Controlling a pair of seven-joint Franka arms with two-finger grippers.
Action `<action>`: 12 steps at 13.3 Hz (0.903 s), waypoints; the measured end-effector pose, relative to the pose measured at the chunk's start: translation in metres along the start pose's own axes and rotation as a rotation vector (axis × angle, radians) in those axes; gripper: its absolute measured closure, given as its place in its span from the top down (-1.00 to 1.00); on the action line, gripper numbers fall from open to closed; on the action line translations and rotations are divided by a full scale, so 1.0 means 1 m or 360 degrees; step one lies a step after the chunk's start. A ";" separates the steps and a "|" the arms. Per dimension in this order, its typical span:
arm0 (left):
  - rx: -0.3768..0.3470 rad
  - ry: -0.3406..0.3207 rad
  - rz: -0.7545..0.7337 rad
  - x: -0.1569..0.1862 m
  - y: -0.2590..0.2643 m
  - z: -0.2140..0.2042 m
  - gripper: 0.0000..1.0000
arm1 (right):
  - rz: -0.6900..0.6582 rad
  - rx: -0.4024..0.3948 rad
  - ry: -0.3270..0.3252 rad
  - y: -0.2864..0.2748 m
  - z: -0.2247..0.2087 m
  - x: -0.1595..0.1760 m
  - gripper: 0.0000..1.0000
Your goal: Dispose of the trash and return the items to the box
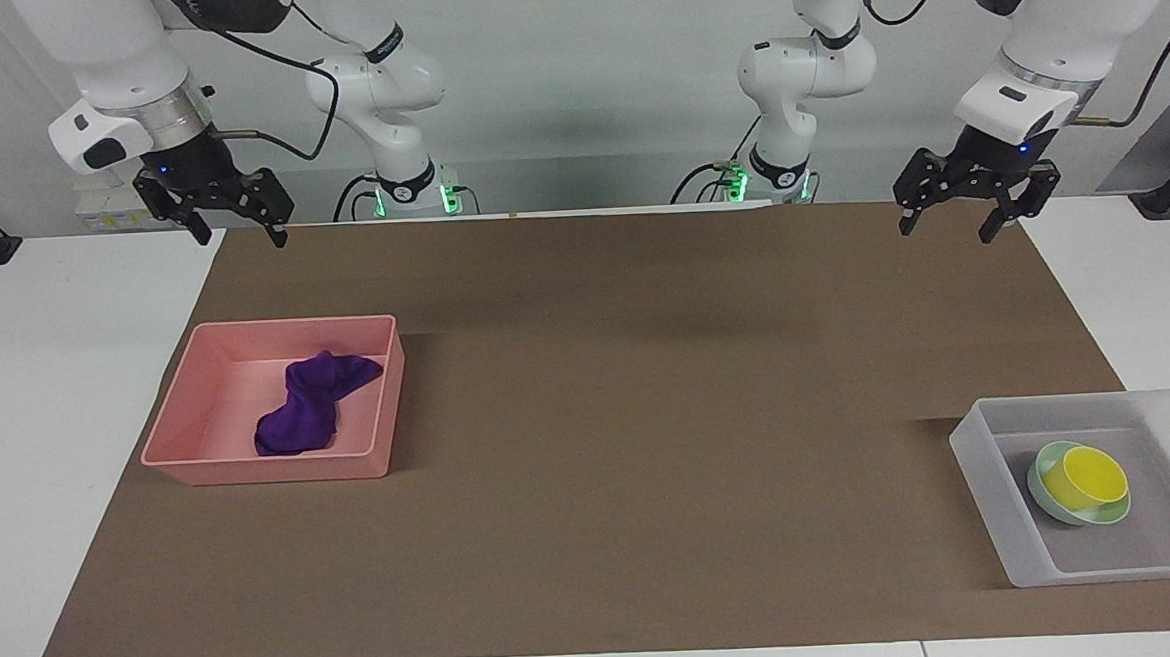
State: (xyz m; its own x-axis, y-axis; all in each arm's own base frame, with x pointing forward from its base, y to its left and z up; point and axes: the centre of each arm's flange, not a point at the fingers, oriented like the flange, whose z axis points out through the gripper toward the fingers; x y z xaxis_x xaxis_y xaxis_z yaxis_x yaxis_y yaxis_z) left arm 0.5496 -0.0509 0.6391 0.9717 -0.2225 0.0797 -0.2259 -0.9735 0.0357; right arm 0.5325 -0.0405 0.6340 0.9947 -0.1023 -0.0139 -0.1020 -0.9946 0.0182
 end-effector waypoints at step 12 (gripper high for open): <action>-0.0013 -0.0121 -0.0059 -0.008 -0.006 0.010 1.00 | 0.0000 0.0000 0.0000 0.000 0.000 0.000 1.00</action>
State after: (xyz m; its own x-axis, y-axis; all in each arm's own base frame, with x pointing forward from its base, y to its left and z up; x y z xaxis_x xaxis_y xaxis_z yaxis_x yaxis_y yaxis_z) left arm 0.5443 -0.0439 0.6279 0.9817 -0.1903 0.0023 -0.1902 -0.9807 0.0453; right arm 0.5325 -0.0405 0.6340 0.9947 -0.1023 -0.0139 -0.1021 -0.9946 0.0182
